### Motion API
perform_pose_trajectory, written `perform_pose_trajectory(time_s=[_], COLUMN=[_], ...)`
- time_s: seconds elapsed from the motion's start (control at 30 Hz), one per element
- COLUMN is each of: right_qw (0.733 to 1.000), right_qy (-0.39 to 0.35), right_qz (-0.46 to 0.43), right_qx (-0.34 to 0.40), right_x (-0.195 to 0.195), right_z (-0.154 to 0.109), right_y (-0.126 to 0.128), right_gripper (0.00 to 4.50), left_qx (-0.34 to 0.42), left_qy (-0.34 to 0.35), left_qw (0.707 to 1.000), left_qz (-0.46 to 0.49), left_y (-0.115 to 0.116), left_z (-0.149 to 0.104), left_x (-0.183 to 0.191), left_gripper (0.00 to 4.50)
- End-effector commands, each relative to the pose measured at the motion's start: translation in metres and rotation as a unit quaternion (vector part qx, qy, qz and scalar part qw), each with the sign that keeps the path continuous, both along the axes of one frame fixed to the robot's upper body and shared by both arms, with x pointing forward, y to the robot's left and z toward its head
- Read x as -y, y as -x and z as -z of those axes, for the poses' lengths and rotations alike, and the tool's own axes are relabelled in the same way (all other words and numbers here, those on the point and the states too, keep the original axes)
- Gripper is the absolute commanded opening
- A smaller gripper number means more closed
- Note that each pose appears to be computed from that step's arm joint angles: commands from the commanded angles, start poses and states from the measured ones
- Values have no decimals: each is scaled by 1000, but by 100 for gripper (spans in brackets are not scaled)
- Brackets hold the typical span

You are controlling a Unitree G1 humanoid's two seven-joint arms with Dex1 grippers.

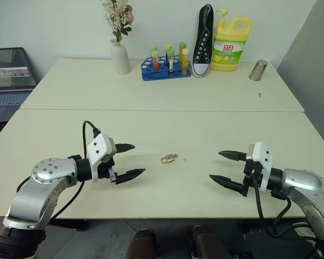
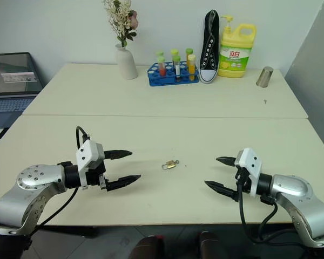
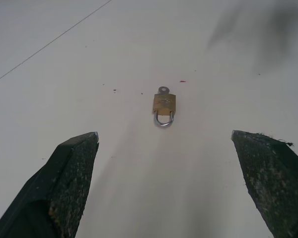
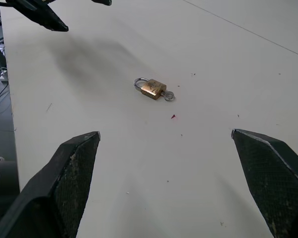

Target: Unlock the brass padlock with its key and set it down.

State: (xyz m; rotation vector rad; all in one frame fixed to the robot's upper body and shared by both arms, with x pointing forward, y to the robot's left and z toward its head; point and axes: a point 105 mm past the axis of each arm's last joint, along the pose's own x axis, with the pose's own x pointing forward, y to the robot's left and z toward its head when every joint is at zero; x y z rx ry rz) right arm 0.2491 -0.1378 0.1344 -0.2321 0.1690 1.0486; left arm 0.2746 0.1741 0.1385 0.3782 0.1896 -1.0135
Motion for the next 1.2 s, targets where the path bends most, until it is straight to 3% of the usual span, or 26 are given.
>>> perform_pose_trajectory(time_s=[0.03, 0.23, 0.7, 1.1, 1.2], right_qw=[1000, 1000, 1000, 1000, 1000], right_qy=[1, 0, 12, 10, 8], right_qz=[-24, -21, 2, 12, 15], right_qx=[4, -12, -17, -15, -16], right_x=[-7, -9, -12, -14, -13], right_z=[-12, -15, -13, -14, -14], right_y=[7, 11, 16, 21, 23], right_gripper=[445, 445, 445, 445, 450], left_qx=[21, 24, 18, -17, -32], left_qy=[-14, 1, -51, -61, -78], left_qw=[1000, 999, 998, 995, 994], left_qz=[8, 23, 34, 72, 72], left_y=[-3, -9, -46, -51, -51], left_z=[-2, 0, 40, 59, 66], left_x=[7, 25, 66, 89, 88], left_gripper=[450, 450, 450, 450, 387])
